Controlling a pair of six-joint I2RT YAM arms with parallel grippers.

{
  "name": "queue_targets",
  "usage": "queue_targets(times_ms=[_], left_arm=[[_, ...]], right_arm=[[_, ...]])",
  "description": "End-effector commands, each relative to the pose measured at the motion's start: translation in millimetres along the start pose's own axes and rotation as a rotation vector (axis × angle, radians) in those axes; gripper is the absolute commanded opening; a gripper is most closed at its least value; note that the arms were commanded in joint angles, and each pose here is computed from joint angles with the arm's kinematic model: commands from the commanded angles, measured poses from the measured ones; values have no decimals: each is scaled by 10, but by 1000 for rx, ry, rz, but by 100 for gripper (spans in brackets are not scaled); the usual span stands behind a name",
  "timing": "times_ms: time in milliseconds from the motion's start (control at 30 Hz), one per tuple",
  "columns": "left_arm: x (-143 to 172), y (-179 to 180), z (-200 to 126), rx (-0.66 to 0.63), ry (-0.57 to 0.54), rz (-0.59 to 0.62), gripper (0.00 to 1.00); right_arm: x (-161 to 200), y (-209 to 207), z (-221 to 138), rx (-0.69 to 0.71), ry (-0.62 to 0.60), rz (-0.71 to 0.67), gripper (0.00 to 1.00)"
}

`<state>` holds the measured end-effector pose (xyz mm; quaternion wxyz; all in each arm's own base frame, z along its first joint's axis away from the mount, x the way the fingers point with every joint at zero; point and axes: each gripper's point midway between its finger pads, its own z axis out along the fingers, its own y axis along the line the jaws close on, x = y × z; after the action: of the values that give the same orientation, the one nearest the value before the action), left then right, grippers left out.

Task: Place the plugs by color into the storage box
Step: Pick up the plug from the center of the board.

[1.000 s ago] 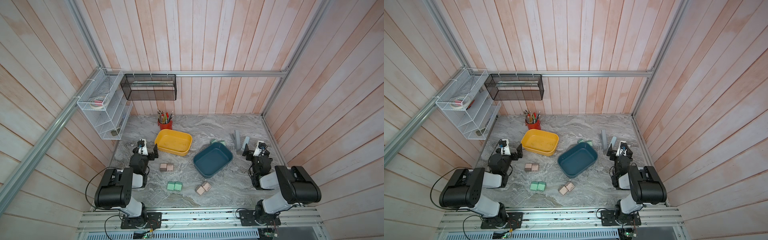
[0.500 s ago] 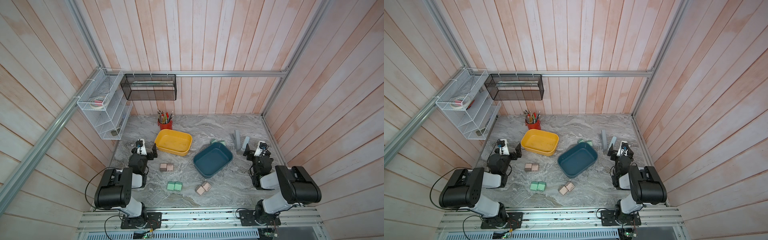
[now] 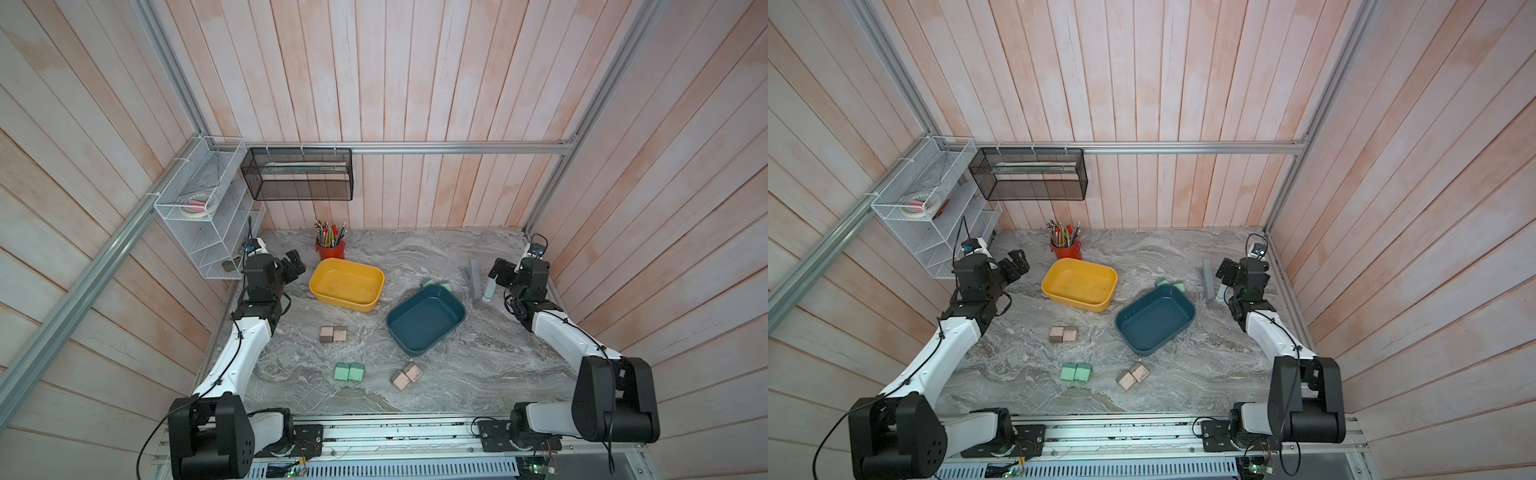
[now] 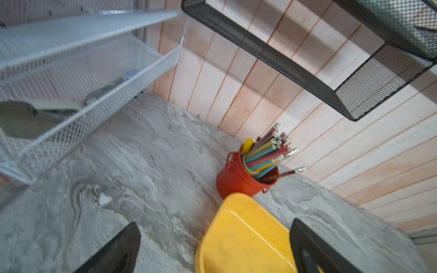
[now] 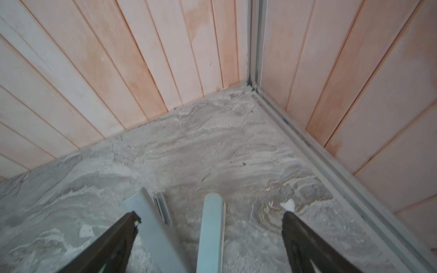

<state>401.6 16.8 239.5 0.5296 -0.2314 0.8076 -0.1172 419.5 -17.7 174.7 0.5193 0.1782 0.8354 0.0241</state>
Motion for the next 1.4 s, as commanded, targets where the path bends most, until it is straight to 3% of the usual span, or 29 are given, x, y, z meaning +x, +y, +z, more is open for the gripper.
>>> queue_targets(times_ms=[0, 167, 333, 500, 867, 1367], left_arm=[[857, 334, -284, -184, 388, -196, 100], [1220, 368, -503, -197, 530, -273, 100], [1446, 478, -509, -254, 614, -243, 100], [1659, 463, -524, -294, 727, -142, 100], [2255, 184, -512, -209, 915, 182, 100], [2510, 368, -310, -187, 964, 280, 98]], right_arm=[[743, 30, -219, 16, 354, 18, 98], [863, 123, -488, -17, 357, 53, 98], [1103, 126, -547, -27, 417, 98, 98], [1238, 214, -522, -47, 465, 90, 98], [1561, 439, -464, -123, 573, 34, 98], [1710, 537, -486, -197, 624, 4, 98]])
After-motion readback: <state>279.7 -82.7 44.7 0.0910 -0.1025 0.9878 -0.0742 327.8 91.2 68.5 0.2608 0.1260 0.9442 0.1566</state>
